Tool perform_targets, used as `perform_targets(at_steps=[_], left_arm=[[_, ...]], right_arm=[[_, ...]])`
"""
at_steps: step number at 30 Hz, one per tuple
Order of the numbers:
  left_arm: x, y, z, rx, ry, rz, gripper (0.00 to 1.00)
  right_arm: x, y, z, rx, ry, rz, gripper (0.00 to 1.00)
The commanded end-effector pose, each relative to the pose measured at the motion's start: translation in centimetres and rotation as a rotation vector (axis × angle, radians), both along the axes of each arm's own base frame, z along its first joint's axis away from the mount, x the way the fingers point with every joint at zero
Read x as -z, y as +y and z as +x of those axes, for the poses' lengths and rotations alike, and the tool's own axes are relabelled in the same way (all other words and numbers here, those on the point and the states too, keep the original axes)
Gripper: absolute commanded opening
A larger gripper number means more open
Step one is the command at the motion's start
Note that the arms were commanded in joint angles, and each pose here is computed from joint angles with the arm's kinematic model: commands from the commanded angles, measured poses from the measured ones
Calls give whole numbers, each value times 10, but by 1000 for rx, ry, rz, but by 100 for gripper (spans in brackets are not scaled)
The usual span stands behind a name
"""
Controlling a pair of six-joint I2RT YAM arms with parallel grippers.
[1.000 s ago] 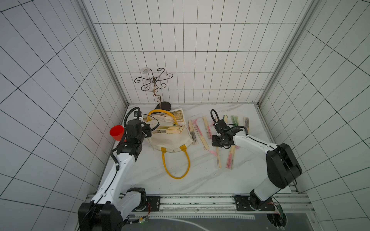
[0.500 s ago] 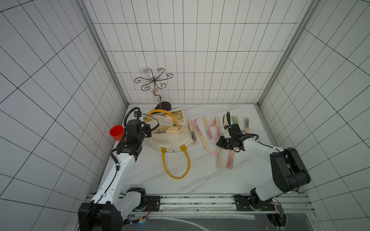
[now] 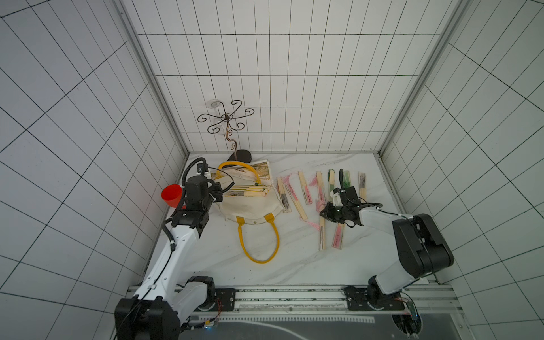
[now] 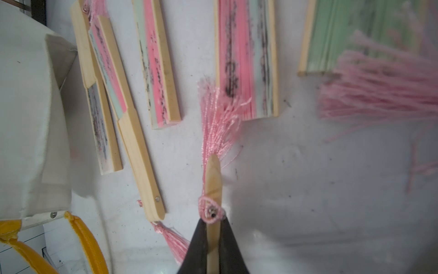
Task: Take out the folding fans from the tote bags
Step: Adjust the folding fan at the center of the board, then pick up the folding fan from the canvas bag.
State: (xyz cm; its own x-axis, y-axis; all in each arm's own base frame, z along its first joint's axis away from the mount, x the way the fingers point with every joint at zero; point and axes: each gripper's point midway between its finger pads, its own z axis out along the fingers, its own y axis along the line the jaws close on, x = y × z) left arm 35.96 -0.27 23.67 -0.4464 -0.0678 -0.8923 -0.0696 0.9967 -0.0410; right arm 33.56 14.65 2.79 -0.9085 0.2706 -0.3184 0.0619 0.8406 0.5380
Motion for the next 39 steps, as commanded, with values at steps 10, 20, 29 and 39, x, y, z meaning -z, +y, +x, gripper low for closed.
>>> perform_targets(at_steps=[10, 20, 29, 39], left_arm=[[-31, 1, 7, -4, -91, -15, 0], [-32, 1, 7, -5, -93, -14, 0], [-33, -2, 7, 11, -95, -18, 0], [-34, -7, 7, 39, -97, -24, 0]], right_arm=[[22, -28, -20, 51, 45, -97, 24], [-19, -35, -20, 42, -30, -140, 28], [-114, 27, -11, -124, -296, -164, 30], [-168, 165, -45, -487, -641, -378, 30]])
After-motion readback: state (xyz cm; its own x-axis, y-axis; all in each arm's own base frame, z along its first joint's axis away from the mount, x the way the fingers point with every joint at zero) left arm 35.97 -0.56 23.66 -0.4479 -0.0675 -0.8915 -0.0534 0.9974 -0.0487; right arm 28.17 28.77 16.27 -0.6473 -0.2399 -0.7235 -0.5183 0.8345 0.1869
